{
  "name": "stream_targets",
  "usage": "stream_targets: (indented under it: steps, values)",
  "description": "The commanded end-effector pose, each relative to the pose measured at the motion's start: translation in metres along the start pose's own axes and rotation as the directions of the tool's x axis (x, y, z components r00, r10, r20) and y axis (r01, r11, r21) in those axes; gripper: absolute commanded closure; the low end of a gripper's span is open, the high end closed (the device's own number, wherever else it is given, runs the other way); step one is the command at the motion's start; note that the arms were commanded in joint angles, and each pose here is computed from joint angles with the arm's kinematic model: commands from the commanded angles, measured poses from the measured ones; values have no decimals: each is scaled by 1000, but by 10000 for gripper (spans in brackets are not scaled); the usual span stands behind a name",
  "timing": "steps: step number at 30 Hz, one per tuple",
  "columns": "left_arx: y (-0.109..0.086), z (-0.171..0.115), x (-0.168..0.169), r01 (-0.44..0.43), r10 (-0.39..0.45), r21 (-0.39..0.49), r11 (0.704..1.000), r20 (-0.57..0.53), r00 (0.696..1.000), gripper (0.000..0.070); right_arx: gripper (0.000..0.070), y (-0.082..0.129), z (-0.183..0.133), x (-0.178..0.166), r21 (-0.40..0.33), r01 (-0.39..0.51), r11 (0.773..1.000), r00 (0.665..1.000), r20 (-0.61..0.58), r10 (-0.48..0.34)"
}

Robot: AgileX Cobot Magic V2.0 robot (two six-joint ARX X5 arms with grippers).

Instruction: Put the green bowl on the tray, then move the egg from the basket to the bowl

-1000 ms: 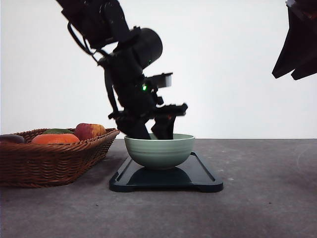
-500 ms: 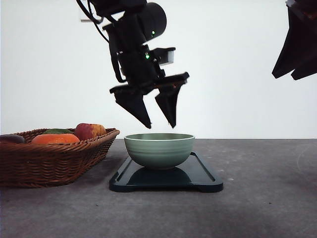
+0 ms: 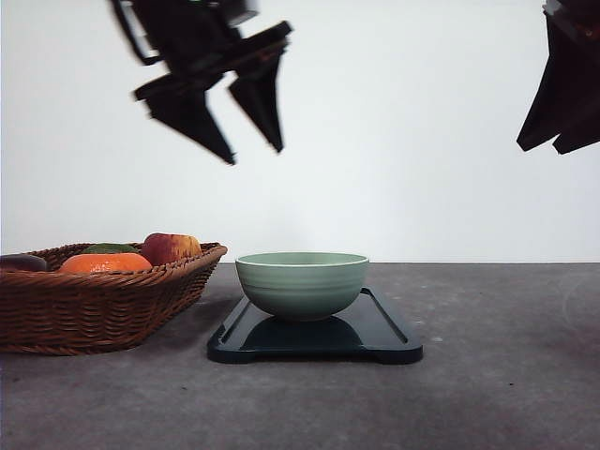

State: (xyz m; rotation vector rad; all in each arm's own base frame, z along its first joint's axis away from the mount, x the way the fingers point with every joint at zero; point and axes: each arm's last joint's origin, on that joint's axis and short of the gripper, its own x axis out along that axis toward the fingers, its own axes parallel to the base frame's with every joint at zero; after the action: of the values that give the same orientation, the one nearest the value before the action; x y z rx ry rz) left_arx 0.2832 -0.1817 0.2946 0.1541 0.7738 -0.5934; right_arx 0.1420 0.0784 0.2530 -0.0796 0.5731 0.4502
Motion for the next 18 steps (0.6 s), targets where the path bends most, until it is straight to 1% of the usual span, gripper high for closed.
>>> stream_targets:
  steps: [1, 9, 14, 18]
  values:
    - [1, -13, -10, -1, 2, -36, 999, 25, 1000, 270, 446, 1, 2, 0, -2, -2, 1000, 1000, 6, 2]
    - [13, -83, -58, -35, 43, -129, 991, 59, 997, 270, 445, 1, 2, 0, -2, -3, 1000, 1000, 6, 3]
    - [18, -117, -82, -53, 75, -210, 976, 100, 992, 270, 445, 1, 2, 0, -2, -2, 1000, 1000, 6, 3]
    - [21, -141, -93, -69, 100, -264, 962, 104, 990, 270, 445, 1, 2, 0, -2, -2, 1000, 1000, 6, 2]
